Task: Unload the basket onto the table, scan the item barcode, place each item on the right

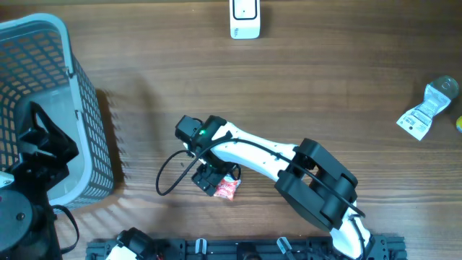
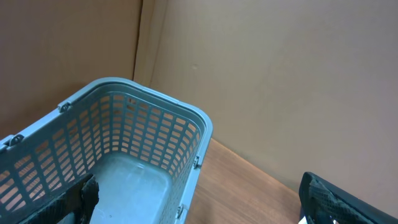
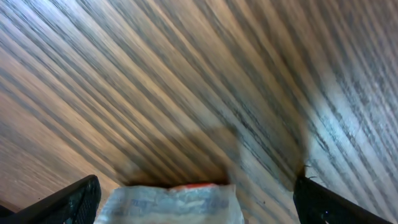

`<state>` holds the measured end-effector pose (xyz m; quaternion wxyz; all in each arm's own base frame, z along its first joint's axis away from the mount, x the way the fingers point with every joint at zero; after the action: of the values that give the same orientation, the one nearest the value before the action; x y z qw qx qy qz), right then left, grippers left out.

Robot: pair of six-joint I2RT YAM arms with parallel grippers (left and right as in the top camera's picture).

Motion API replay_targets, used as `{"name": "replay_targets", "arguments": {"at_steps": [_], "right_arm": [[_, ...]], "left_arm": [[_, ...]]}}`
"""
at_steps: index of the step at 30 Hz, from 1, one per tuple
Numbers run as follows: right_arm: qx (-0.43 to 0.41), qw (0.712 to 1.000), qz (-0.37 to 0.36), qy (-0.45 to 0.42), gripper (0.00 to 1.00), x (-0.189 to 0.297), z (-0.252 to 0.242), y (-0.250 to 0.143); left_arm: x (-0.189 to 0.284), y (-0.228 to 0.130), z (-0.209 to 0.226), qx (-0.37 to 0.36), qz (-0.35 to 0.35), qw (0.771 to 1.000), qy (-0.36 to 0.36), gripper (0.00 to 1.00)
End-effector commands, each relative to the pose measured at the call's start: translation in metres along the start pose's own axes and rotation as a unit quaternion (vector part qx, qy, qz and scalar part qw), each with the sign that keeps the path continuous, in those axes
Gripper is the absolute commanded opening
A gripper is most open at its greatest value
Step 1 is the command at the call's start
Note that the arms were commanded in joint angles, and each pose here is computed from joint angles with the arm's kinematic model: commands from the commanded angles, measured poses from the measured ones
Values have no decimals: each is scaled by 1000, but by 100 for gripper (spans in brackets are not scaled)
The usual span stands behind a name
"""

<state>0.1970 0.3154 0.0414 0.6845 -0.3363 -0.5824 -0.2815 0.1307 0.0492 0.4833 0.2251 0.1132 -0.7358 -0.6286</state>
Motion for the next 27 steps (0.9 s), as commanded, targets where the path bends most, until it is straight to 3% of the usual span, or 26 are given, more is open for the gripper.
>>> {"name": "replay_targets", "arguments": {"at_steps": [1, 11, 27], "right_arm": [[2, 1000, 21, 16, 100, -7, 5, -5], [171, 971, 51, 156, 100, 0, 37, -22], [193, 972, 77, 105, 100, -2, 21, -32]], "left_arm": [[0, 1, 2, 7, -4, 1000, 4, 100], [0, 1, 2, 7, -4, 1000, 4, 100], [0, 1, 2, 7, -4, 1000, 4, 100]]}}
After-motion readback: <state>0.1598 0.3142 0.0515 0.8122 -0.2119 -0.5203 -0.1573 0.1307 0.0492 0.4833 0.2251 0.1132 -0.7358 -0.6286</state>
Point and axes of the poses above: each gripper's point midway between its finger pads, its own x axis back along the fingers, its own z axis along the line the jaws close on, y = z × x, the point moved 4 cm from there along x, back along the fingers, and after that the axes turned 12 degrees about -x, right-handed, at the moved point
